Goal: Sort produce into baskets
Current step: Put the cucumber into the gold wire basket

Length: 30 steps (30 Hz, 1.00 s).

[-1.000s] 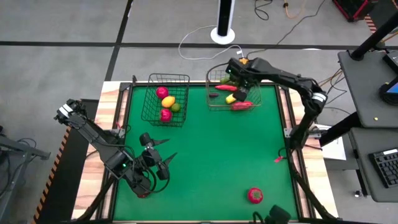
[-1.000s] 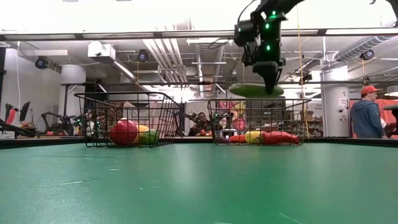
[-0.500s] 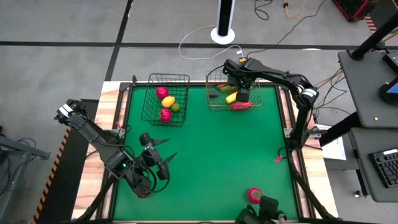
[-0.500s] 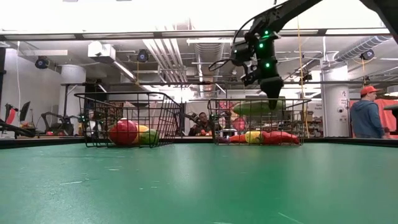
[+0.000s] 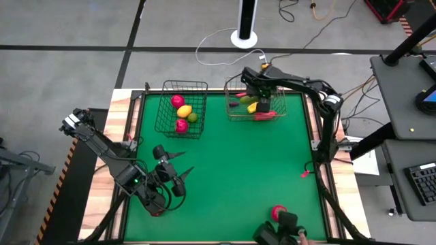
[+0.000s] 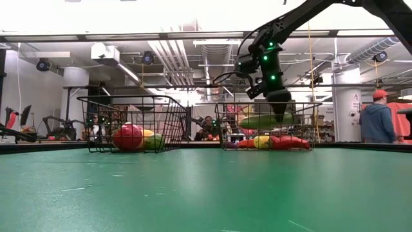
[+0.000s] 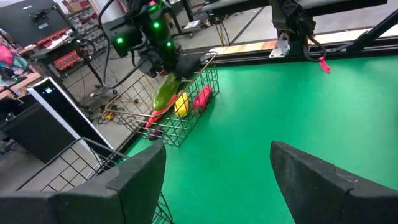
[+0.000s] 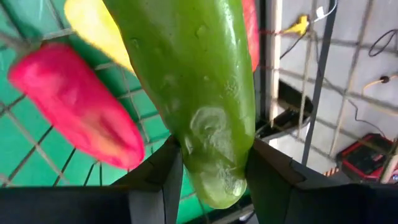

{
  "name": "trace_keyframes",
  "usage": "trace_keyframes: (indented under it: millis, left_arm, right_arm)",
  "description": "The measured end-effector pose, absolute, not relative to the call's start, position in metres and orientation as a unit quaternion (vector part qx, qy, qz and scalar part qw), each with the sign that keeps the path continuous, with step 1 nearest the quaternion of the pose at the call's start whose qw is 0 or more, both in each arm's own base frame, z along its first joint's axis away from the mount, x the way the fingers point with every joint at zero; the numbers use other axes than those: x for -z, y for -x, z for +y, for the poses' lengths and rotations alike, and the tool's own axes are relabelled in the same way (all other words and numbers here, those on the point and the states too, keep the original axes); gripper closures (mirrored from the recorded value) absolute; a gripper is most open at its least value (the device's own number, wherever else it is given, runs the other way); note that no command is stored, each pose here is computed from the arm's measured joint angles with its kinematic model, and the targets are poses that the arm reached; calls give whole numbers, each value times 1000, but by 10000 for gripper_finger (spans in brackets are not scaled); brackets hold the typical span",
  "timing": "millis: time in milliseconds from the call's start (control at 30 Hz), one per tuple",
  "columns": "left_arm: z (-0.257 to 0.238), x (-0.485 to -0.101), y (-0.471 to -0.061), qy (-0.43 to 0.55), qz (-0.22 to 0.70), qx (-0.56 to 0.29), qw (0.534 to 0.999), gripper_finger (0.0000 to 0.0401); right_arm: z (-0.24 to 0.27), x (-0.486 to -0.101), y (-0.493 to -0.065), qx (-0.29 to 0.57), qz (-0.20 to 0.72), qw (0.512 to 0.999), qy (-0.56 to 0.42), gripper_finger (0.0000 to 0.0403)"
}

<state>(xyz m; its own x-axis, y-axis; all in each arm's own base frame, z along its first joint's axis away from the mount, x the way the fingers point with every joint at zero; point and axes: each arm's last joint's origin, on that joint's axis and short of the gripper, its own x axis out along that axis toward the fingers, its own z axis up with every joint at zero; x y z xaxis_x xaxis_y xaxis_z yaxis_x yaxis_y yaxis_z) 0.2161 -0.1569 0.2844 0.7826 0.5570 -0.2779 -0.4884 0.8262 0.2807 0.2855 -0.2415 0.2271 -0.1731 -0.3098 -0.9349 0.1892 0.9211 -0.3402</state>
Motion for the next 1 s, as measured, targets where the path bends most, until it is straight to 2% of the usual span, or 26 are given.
trace_keyframes:
  millis: [367,1000]
  left_arm:
    - [-157,-284,-216,-98,177,-278,939,131]
    - [-157,-284,-216,-97,177,-279,939,131]
  right_arm:
    - [-246,-228,-295,184,688,701,21,266]
    - [-249,-227,-294,206,679,705,6,266]
